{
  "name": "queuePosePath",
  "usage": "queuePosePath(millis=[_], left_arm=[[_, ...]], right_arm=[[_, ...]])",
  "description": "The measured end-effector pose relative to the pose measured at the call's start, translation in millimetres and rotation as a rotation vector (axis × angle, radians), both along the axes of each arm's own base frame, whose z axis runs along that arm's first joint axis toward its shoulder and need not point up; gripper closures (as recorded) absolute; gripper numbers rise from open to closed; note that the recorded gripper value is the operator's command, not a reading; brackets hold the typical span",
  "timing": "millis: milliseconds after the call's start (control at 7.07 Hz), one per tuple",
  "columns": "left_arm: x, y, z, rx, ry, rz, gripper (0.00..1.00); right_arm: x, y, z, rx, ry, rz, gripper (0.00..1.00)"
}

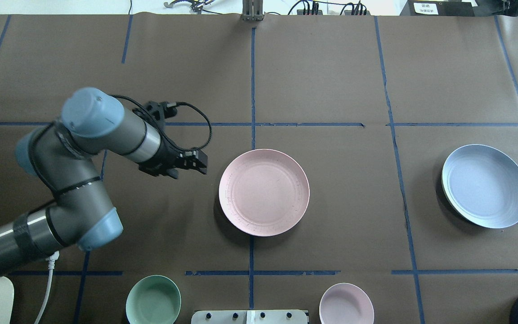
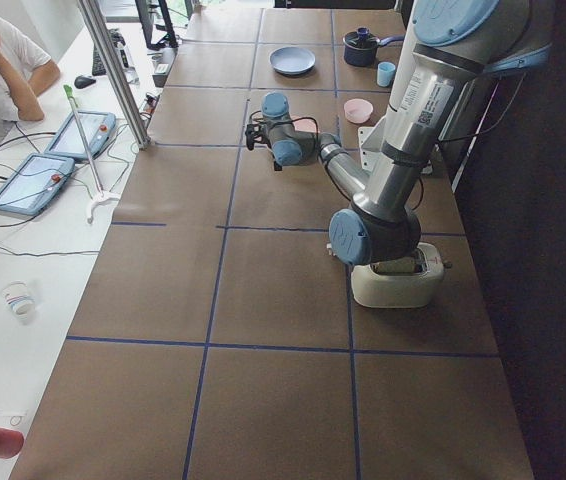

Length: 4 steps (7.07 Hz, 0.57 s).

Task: Stack three plates with pink and blue
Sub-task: 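Open the left gripper and withdraw the left arm away from the plates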

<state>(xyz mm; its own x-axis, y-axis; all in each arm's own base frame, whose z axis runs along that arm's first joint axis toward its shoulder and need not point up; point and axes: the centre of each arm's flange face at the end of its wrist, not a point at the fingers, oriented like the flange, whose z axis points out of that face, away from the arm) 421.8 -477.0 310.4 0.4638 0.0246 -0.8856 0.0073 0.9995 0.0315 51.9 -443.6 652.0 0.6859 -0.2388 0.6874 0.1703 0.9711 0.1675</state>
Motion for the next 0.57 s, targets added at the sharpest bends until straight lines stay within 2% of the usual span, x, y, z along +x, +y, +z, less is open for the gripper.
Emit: queuePosePath(millis=[283, 566], left_arm=[[-120.1, -41.8, 88.3, 0.165, -0.104, 0.080, 0.00], [-268.8, -49.2, 181.0, 0.244, -0.193, 0.141, 0.00]], right_arm=[[-0.8, -2.0, -2.0, 0.004, -0.002, -0.001, 0.00], [-1.1, -2.8, -3.0, 0.006, -0.003, -0.001, 0.00]])
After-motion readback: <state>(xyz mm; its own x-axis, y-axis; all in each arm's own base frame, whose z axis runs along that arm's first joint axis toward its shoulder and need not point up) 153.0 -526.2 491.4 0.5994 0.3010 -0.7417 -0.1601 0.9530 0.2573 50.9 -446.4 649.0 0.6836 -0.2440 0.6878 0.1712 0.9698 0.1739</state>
